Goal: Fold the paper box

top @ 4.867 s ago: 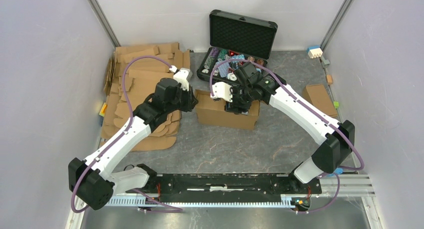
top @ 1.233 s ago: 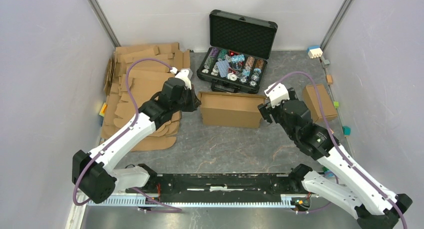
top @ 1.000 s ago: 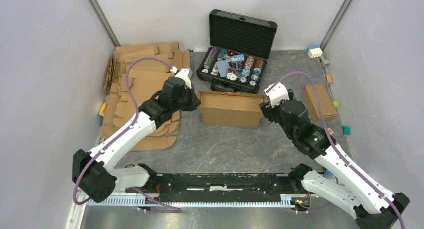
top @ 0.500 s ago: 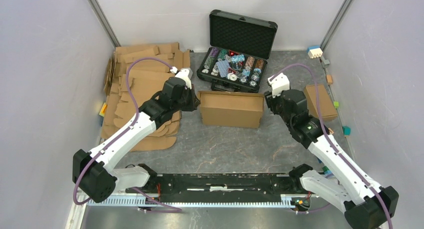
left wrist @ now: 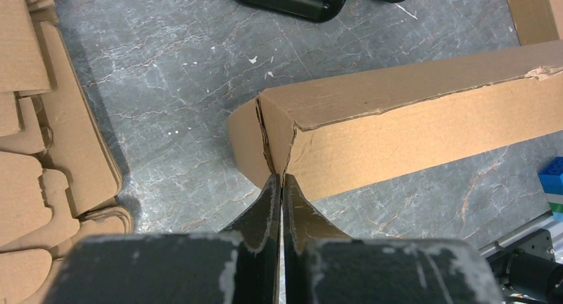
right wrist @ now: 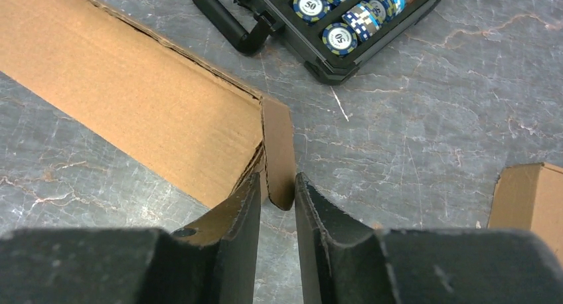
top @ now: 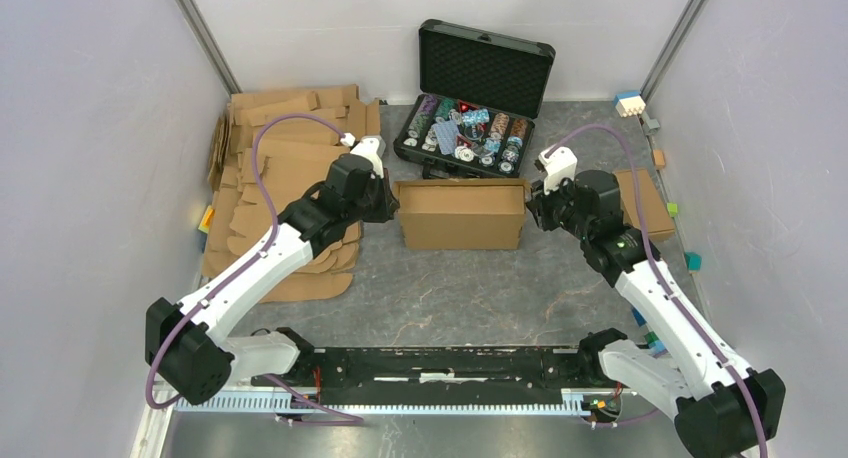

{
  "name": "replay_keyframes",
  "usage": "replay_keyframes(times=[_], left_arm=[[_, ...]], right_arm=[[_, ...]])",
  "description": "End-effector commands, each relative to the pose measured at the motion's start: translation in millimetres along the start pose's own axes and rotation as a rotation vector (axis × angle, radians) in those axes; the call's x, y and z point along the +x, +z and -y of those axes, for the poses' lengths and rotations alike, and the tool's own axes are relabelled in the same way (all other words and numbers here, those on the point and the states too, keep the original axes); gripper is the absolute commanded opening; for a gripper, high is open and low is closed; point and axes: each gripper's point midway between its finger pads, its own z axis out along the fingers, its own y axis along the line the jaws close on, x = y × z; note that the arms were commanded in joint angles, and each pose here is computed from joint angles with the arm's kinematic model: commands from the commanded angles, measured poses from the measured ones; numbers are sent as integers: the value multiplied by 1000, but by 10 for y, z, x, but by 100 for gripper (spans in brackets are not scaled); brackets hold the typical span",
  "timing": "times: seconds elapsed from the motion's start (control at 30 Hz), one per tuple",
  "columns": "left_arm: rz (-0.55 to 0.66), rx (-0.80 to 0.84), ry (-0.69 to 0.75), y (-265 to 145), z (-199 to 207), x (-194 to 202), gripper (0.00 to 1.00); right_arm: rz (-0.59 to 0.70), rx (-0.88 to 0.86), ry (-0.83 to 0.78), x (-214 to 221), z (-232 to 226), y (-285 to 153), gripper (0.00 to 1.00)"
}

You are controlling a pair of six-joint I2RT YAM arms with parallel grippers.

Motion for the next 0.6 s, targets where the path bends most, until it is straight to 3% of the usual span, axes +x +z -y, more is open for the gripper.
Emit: replay_keyframes(times=[0.0,0.2,0.37,0.57], left_arm=[[-49,-26,62,-19,-17,69,2],[-48,-31,73,-15,19,50,2],[-55,-44,95,-14,40,60,2],[-51,-46,93,-9,60,49,2]], right_arm=[[87,-103,-22,-312,-164,-113,31],[105,-119,-17,-384,-193,-161,32],[96,-109,33,-405,-190,-166,24],[75,-106,84,-303,-206,-124,27]])
